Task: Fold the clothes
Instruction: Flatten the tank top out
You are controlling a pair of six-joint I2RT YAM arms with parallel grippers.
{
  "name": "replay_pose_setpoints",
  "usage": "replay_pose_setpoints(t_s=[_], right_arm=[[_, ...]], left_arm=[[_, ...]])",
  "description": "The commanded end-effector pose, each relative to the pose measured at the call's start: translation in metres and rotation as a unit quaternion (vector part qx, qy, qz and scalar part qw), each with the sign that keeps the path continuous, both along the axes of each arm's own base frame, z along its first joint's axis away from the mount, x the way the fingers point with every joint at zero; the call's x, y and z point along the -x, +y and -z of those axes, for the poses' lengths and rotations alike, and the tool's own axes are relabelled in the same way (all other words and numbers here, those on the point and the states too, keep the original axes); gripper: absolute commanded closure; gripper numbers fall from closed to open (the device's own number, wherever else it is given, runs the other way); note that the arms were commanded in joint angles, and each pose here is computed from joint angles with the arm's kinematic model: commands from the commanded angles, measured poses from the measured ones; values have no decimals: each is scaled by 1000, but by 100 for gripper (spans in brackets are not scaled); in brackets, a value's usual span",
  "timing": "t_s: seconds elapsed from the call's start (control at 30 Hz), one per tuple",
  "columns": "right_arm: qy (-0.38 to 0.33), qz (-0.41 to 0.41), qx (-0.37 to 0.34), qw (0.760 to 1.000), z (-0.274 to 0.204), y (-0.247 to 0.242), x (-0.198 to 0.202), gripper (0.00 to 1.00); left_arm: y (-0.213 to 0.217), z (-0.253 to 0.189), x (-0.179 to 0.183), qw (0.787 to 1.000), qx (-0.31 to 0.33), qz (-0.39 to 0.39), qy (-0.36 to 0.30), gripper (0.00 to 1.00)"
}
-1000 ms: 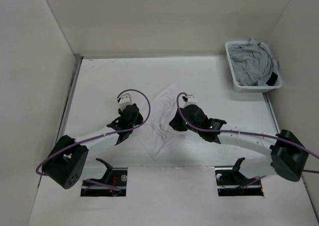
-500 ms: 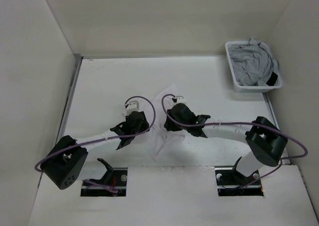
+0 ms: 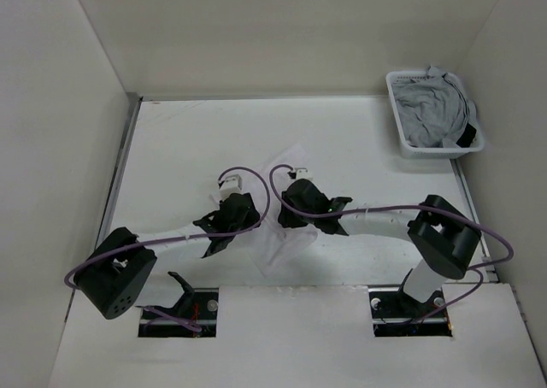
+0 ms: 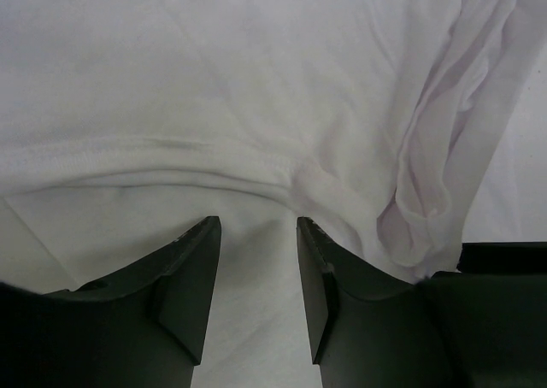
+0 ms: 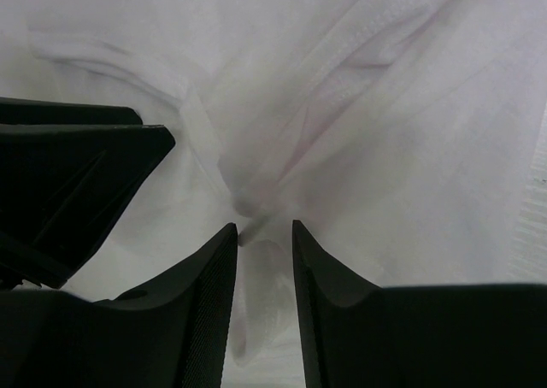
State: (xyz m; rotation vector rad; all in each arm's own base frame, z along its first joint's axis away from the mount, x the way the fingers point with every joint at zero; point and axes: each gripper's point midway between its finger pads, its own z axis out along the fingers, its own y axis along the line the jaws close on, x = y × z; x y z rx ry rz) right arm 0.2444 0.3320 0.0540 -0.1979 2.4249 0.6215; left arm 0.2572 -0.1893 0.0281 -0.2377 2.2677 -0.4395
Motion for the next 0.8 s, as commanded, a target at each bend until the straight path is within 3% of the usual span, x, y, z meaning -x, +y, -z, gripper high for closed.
replay_pose_setpoints(t_s=[0.0,0.27,0.57,0.77], right_arm=[[-25,-16,-42,999,-25,27,-7,65],[-25,-9,-39,999,-22,28,-11,67],[-28,6,-34,999,-20,20,-10,84],[-42,23,-44,998,-32,2,-5,88]], left_arm=[[-1,0,-3,1000,14,-6,-7,61],[-3,3,-1,1000,12,-2,-6,61],[3,3,-3,1000,12,-10,-6,61],[11,3,-18,999,14,-34,-8,64]])
